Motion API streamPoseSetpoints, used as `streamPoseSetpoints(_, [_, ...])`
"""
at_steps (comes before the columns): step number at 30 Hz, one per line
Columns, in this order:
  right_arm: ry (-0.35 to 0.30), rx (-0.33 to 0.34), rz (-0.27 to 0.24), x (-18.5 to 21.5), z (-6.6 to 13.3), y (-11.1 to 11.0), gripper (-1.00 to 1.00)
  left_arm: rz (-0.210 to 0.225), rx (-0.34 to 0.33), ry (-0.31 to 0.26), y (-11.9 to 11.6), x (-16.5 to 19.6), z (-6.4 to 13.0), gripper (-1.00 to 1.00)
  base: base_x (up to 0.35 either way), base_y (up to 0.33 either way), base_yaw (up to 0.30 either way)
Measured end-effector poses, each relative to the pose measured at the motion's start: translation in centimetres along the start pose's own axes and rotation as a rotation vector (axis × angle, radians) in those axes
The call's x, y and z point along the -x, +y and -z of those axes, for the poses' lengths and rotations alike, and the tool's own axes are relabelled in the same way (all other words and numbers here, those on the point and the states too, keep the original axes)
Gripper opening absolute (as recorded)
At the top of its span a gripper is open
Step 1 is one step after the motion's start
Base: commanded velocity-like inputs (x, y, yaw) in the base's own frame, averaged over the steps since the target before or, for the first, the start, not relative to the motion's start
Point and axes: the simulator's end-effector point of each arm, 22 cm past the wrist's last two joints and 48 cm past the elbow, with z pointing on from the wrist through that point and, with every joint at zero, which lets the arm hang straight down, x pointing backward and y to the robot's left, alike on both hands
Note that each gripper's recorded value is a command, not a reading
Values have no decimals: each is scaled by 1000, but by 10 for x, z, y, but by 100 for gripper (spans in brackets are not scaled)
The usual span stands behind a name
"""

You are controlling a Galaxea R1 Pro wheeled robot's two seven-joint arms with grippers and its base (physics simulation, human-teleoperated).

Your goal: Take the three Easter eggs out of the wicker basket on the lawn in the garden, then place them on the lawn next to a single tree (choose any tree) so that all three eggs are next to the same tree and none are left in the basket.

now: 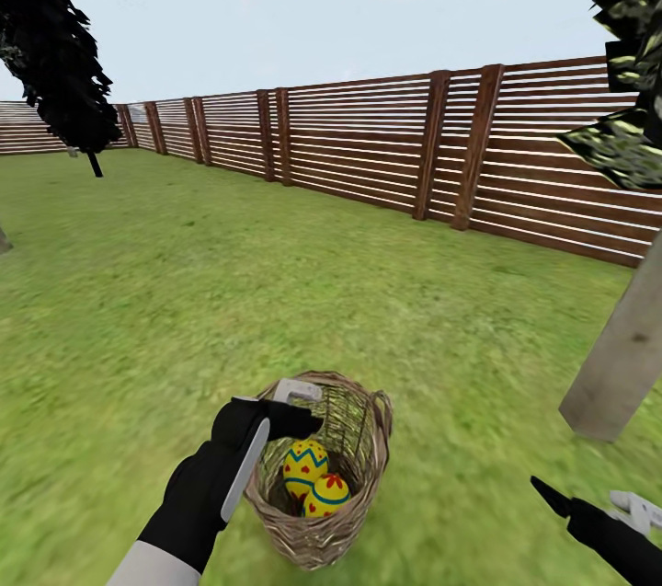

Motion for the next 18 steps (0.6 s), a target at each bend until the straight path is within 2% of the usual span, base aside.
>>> streamPoseSetpoints(4, [0,-2,-2,0,0,-1,100,1,2,37,0,-8,0,100,56,80,0])
streamPoseSetpoints(7, [3,-4,-3,-2,0,-2,100,2,9,88,2,-19,1,100,30,40,0])
streamPoseSetpoints(14, [6,-5,-5,-3,-1,-2,100,0,14,88,3,-19,1,100,18,10,0])
streamPoseSetpoints(18, [6,-5,-6,-3,-1,-2,100,-1,13,89,3,-19,1,100,192,0,0])
